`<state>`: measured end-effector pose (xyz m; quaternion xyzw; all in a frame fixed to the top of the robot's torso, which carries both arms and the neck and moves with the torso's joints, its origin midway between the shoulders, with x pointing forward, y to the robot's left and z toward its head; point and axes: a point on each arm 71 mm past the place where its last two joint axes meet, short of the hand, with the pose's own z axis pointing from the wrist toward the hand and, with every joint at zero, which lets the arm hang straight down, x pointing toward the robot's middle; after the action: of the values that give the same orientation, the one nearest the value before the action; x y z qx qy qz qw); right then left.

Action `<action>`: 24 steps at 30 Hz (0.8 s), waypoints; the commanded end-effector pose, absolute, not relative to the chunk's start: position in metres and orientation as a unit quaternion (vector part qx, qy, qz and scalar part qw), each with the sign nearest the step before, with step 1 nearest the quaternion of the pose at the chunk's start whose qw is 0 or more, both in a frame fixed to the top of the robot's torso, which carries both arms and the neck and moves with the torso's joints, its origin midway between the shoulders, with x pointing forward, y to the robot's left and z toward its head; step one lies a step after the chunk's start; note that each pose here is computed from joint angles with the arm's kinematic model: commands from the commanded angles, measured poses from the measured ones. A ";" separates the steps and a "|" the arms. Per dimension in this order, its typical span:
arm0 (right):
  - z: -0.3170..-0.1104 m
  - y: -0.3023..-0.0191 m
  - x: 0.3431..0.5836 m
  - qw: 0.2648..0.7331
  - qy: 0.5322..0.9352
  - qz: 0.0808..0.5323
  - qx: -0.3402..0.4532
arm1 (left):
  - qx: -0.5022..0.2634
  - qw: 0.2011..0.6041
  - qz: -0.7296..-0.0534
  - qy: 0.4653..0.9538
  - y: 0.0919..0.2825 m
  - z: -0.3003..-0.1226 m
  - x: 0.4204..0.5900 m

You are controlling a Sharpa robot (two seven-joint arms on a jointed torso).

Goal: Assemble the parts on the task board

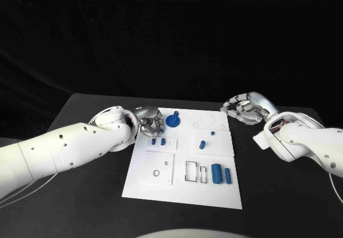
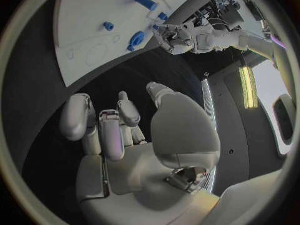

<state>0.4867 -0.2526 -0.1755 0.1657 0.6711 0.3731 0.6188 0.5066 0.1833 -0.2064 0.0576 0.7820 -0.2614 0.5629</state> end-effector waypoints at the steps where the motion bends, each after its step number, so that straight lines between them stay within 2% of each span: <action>1: -0.176 -0.252 0.486 0.619 0.671 0.374 0.162 | 0.057 0.551 -0.254 0.793 0.183 -0.210 0.506; 24: -0.177 -0.253 0.486 0.618 0.673 0.372 0.163 | 0.049 0.569 -0.248 0.783 0.185 -0.207 0.506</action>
<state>0.4866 -0.2538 -0.1767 0.1668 0.6719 0.3715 0.6187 0.5065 0.1857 -0.2082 0.0502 0.7863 -0.2487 0.5634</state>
